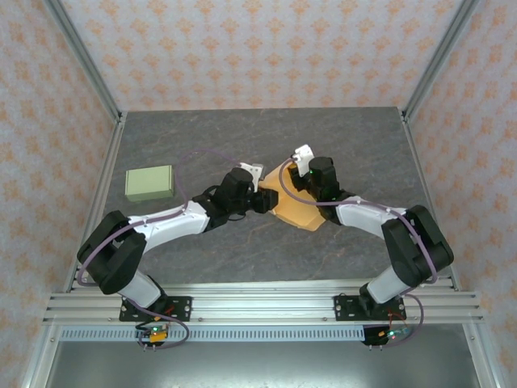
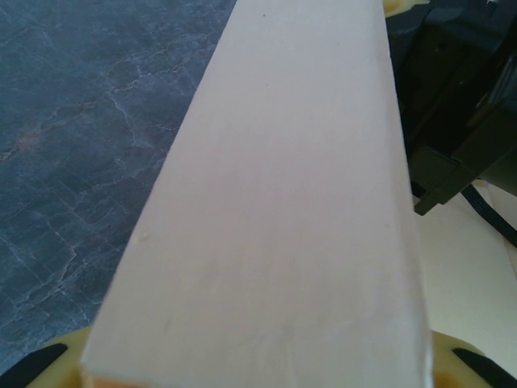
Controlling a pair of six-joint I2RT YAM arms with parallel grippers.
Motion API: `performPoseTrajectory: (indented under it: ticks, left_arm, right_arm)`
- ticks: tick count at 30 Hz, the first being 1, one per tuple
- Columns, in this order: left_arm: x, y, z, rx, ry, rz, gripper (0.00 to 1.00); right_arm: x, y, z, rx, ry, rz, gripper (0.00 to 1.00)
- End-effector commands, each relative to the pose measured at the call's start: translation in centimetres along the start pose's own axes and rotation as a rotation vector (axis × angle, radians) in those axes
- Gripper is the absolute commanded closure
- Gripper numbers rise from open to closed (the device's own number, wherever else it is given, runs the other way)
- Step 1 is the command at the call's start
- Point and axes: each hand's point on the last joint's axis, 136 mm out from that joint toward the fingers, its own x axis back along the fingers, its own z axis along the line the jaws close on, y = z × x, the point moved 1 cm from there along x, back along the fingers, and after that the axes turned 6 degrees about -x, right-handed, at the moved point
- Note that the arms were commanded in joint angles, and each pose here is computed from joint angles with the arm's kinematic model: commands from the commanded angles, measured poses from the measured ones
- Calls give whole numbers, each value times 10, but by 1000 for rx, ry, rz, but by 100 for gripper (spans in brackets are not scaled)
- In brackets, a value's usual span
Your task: Fold the paper box
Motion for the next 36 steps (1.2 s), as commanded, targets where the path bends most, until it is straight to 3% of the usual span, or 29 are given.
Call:
performPoseTrajectory:
  ticks: [1, 5, 11, 15, 27, 36]
  left_arm:
    - [18, 24, -22, -46, -33, -70, 81]
    - [21, 27, -6, -94, 64, -71, 80]
    - [22, 32, 5, -105, 116, -70, 80]
    - [22, 35, 2, -113, 109, -69, 80]
    - [21, 31, -10, -56, 22, -61, 80]
    - [25, 28, -9, -53, 29, -60, 80]
  right_arm:
    - [8, -2, -18, 0, -44, -4, 55]
    - [32, -5, 12, 61, 250, 52, 51]
    - [52, -10, 3, 81, 355, 103, 39]
    - [51, -13, 17, 87, 459, 150, 38]
    - [5, -4, -13, 105, 117, 95, 43]
    - [-10, 1, -24, 84, -39, 64, 64]
